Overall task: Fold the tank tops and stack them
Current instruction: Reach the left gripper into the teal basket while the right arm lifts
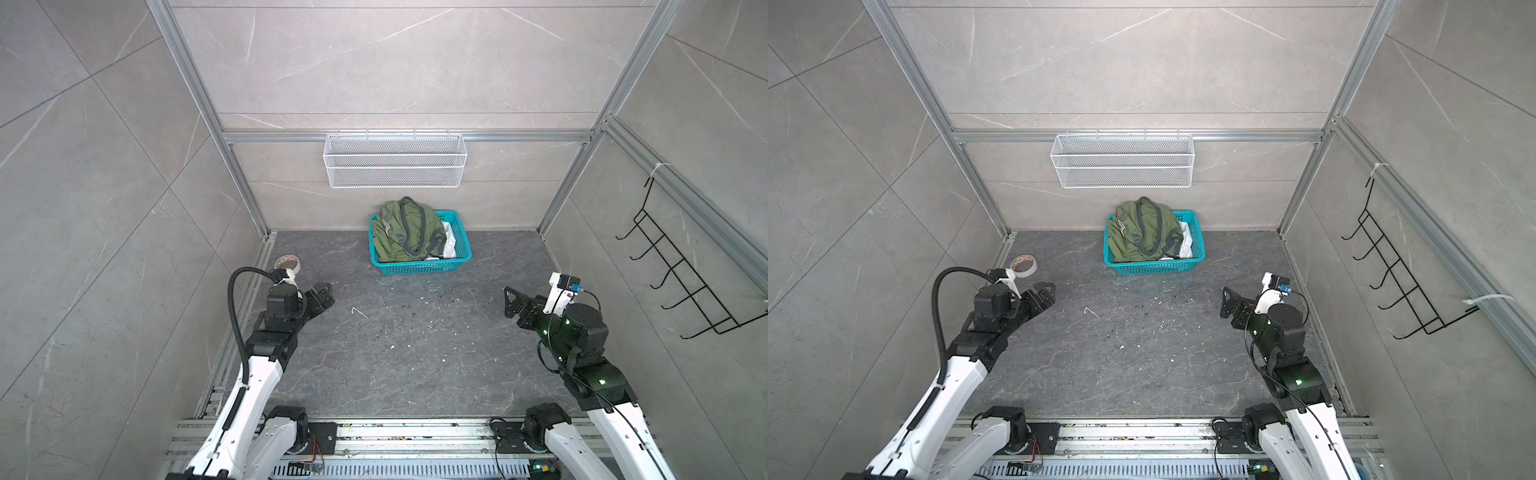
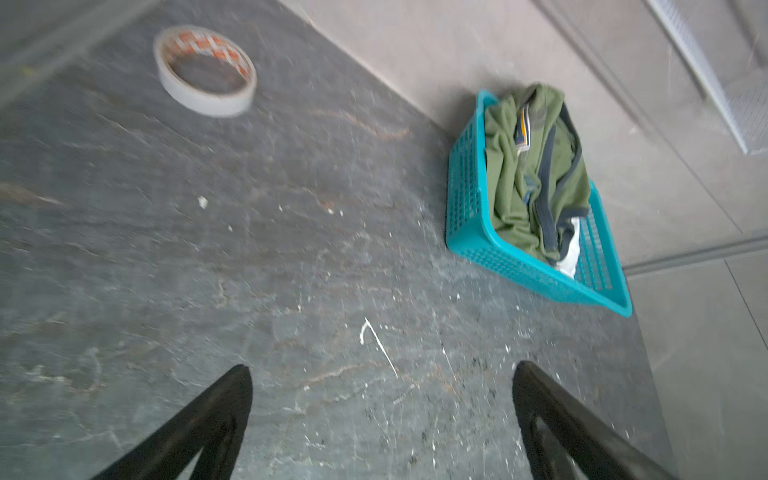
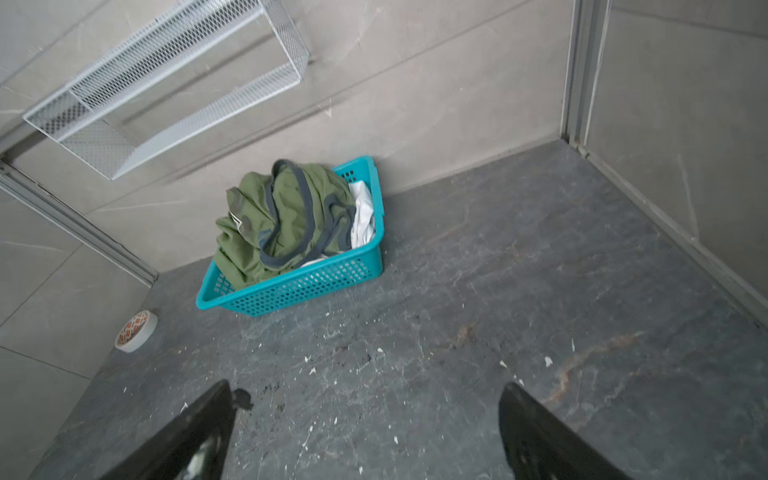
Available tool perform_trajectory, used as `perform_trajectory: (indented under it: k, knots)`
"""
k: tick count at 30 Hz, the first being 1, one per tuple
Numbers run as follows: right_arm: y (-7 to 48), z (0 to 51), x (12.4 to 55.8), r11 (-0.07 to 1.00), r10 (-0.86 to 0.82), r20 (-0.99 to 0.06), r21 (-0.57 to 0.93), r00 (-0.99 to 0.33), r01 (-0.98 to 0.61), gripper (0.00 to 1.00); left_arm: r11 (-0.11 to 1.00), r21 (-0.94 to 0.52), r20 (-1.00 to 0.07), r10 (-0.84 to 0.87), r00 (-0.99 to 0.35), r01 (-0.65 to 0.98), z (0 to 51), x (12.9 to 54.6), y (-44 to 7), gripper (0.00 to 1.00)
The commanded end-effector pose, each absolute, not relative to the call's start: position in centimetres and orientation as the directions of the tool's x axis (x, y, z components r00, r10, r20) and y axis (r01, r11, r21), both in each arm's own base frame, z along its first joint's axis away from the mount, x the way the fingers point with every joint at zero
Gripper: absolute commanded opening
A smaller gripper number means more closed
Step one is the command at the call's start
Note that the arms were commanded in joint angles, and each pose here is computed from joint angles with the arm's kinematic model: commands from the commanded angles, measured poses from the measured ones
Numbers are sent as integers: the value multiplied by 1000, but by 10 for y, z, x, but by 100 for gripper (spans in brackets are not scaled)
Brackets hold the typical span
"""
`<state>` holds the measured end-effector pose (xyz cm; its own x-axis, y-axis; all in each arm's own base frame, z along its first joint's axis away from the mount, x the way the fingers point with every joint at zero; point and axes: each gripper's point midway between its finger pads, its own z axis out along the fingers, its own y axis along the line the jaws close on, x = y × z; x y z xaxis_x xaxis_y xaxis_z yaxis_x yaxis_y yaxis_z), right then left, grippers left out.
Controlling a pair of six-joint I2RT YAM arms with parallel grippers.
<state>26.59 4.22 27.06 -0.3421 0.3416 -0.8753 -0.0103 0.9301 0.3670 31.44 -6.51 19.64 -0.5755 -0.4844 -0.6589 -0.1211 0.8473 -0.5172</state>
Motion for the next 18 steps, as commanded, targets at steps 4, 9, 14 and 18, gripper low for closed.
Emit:
perform_trajectory:
  k: [4, 9, 14, 18]
  knots:
    - [57, 257, 261, 896, 387, -807, 444, -446, -26, 100, 857, -514, -650, -368, -665, 29, 211, 350, -142, 99]
    - [70, 249, 258, 865, 408, -767, 498, -494, -58, 100, 894, -433, -680, -245, -691, 110, 217, 396, -205, 95]
    - [74, 242, 252, 855, 412, -748, 514, -520, -62, 100, 925, -344, -705, -138, -696, 164, 218, 446, -268, 91]
    - [76, 241, 247, 847, 417, -738, 528, -531, -67, 100, 958, -266, -696, -114, -709, 107, 205, 487, -289, 91]
